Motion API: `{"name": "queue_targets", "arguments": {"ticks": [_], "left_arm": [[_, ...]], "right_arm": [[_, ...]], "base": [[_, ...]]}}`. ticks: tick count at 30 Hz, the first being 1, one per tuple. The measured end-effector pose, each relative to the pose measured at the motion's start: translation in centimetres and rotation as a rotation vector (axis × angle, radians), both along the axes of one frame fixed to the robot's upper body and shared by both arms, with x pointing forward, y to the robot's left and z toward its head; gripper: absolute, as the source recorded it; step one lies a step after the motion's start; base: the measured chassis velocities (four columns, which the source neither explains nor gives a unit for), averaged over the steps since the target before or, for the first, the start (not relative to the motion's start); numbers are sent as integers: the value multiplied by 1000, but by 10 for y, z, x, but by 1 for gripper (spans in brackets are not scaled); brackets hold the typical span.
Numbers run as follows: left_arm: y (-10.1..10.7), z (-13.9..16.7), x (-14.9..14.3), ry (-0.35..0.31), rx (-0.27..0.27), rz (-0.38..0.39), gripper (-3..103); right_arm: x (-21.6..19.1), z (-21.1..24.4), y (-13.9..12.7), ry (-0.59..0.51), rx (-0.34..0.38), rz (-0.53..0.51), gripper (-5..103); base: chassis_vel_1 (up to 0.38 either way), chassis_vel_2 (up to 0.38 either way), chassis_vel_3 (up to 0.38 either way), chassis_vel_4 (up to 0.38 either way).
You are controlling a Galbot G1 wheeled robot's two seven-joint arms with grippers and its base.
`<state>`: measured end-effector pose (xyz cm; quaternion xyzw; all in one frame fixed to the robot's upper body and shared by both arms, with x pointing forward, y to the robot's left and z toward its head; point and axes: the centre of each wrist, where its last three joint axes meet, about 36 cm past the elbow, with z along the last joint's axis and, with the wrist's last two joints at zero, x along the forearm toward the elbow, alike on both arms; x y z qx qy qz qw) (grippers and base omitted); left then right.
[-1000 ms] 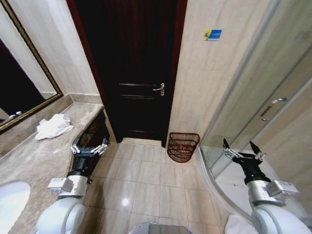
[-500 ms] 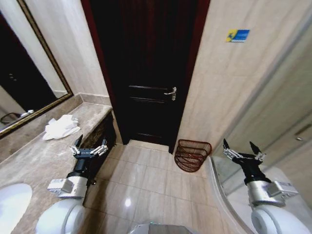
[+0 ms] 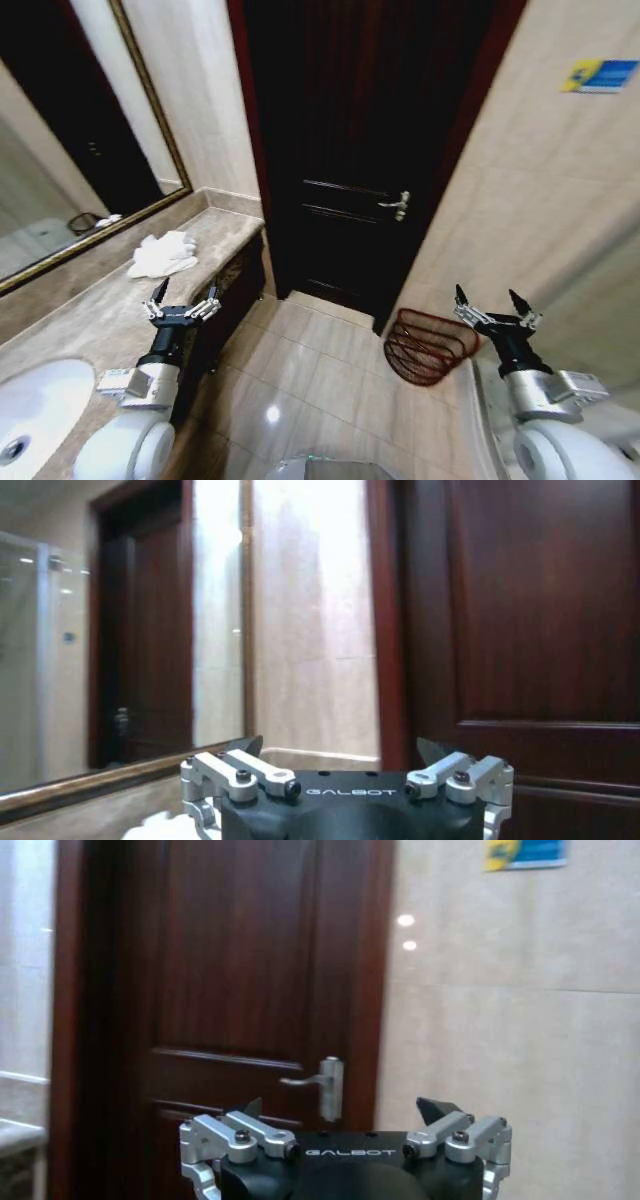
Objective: Discard the used towel into the hamper.
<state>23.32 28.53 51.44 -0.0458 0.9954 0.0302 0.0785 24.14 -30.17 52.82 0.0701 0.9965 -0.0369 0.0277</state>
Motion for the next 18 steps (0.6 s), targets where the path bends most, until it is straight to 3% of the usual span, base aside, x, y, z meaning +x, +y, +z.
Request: {"name": "queue_targets", "arguments": {"ticks": [18], "left_arm": [[1,-7,2,2,-5,12,100]], "right_arm": [[4,-1,-1,-3,2,3,100]], "base": [[-10,240,232,-10]]}}
